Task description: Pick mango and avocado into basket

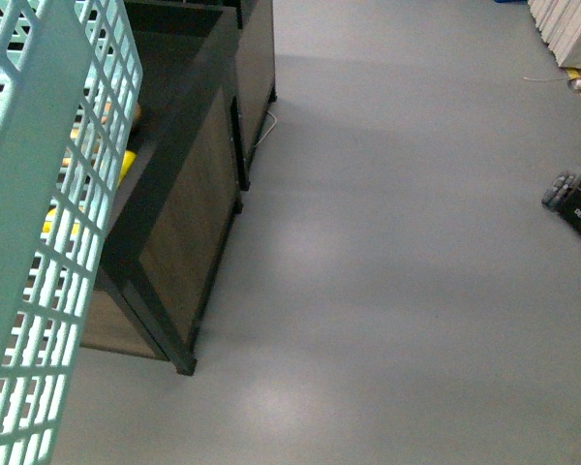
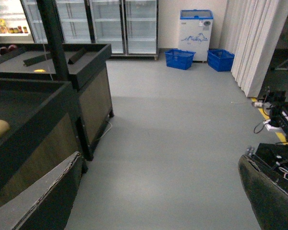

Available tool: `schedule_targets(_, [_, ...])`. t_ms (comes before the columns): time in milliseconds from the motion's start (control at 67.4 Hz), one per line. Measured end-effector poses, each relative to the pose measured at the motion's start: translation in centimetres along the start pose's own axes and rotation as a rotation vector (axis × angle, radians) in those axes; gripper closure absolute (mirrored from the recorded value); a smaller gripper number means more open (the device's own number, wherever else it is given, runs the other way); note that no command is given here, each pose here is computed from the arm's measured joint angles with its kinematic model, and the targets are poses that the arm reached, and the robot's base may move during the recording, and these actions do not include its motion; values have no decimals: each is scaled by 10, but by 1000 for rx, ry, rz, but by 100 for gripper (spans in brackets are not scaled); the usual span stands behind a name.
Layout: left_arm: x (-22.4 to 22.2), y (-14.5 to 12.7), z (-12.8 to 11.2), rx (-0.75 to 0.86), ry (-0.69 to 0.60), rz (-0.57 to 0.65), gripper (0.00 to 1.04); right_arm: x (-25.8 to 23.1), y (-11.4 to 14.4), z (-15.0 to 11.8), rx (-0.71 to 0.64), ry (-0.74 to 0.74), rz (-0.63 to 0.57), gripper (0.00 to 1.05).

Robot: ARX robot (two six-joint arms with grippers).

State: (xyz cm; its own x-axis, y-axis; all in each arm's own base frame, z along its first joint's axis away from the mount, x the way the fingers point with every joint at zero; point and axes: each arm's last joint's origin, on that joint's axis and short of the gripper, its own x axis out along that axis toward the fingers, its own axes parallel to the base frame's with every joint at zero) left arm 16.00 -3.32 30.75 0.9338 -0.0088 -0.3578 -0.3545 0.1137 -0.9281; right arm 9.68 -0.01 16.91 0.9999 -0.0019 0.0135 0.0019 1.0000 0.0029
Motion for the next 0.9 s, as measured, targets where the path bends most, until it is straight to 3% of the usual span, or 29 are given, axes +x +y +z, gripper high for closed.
schedule_targets(905, [0,0,0,3,0,1,91,0,0,0,0,0,2,9])
